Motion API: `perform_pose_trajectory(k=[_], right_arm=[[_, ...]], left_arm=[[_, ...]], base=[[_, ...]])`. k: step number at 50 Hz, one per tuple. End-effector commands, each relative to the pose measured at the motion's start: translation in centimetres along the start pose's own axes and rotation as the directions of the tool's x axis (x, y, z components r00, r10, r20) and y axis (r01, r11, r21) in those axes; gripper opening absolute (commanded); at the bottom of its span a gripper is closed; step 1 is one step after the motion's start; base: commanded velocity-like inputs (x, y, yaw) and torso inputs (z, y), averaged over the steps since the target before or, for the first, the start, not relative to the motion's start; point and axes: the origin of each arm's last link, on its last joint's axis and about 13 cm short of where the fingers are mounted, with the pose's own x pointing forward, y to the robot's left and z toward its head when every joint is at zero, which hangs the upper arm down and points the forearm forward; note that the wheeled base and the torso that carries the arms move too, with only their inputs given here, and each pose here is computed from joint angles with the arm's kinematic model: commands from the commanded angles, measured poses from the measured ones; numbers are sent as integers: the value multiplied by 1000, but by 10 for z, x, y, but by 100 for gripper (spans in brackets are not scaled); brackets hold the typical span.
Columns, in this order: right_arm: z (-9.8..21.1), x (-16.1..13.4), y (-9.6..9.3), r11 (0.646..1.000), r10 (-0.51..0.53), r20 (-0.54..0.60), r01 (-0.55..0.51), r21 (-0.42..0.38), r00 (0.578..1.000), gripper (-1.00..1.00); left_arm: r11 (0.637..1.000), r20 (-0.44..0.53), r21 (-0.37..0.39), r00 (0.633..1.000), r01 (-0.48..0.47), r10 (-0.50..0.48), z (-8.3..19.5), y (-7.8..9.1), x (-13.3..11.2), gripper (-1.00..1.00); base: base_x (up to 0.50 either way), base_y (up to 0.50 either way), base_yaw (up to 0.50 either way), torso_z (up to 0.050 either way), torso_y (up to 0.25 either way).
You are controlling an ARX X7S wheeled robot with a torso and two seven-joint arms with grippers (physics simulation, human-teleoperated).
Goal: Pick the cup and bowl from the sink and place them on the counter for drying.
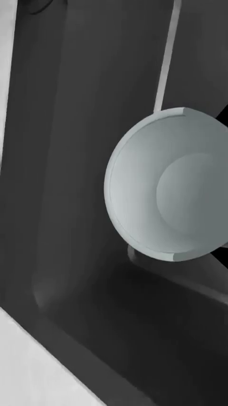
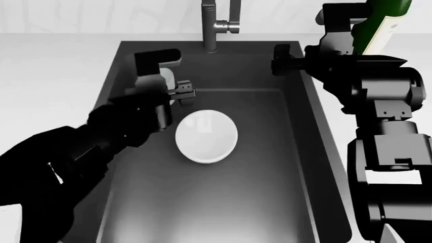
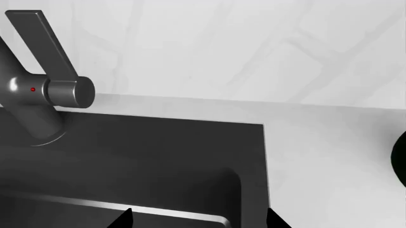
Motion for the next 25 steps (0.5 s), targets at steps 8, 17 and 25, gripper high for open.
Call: perform_pose_trajectory(k=[8,17,25], right_arm=[[1,-2,-1,1000,2,-3,-2,10,1000,100],[3,-9,2,1000,16,-11,-15,22,1000,100],[1,-6,4,999,27,-24,-27,23,999,100]], left_arm=[[997,-17,63,999,38,-37,26,17,-28,-100],[992,0,96,996,85,-85,51,35,-40,-100],[997,46,70,998,39,-42,74,53,-43,-100]], base=[[0,0,0,0,0],[0,0,0,0,0],[0,0,0,0,0]])
